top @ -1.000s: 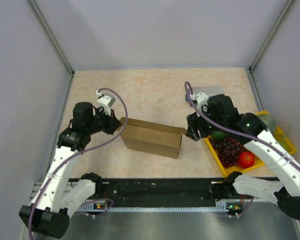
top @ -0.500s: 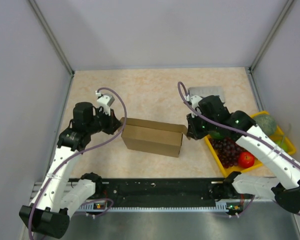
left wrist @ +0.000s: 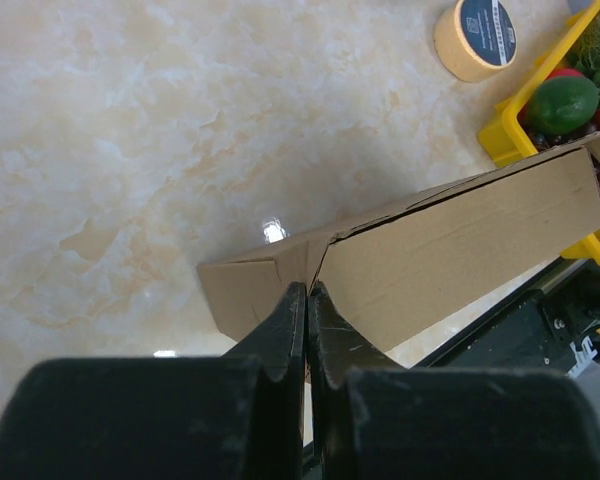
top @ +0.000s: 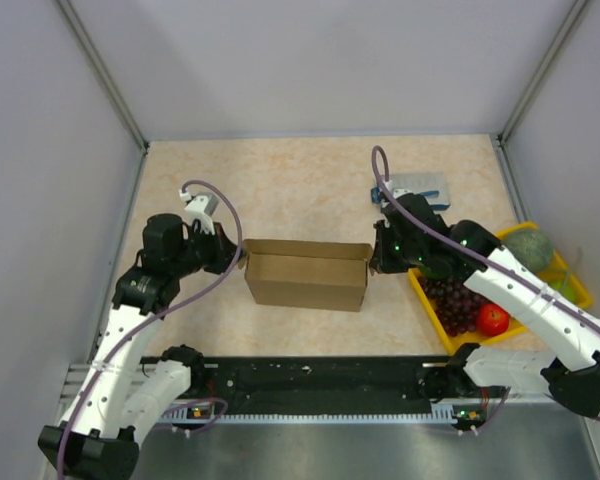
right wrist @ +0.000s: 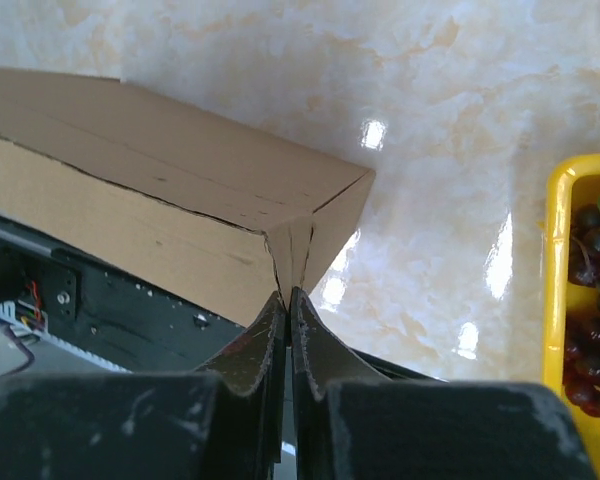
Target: Fold the paper box
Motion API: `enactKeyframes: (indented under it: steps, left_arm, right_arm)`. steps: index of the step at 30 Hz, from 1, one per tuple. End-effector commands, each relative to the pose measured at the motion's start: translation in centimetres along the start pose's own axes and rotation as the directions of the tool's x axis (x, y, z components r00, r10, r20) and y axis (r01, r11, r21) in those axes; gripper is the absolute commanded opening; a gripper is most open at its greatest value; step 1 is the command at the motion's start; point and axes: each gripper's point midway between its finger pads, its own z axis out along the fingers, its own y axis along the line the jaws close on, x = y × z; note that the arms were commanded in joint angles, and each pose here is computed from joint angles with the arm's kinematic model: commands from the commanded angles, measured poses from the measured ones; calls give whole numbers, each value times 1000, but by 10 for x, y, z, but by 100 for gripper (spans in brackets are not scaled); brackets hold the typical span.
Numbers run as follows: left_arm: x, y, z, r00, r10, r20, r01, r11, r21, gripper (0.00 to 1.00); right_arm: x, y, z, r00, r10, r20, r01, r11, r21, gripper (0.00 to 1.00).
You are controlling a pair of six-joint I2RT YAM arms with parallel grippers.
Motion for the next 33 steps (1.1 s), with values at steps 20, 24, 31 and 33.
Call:
enactKeyframes:
  steps: [20,24,31,33]
  left_arm:
    - [2,-9,-9,996,-93,17,92,996,15,0]
    - [1,-10,-9,995,-99,16,98,995,15,0]
    - [2,-11,-9,996,-94,8,94,995,19,0]
    - [3,-10,-10,995,-95,6,95,995,18,0]
  right_arm:
    - [9,-19,19,994,-2,113,-26,969,246,0]
    - [16,-21,23,994,-45,98,19,969,247,0]
    - [15,-24,14,978,-183,102,154,958,243,0]
    - [14,-24,13,973,-201,114,171,958,229,0]
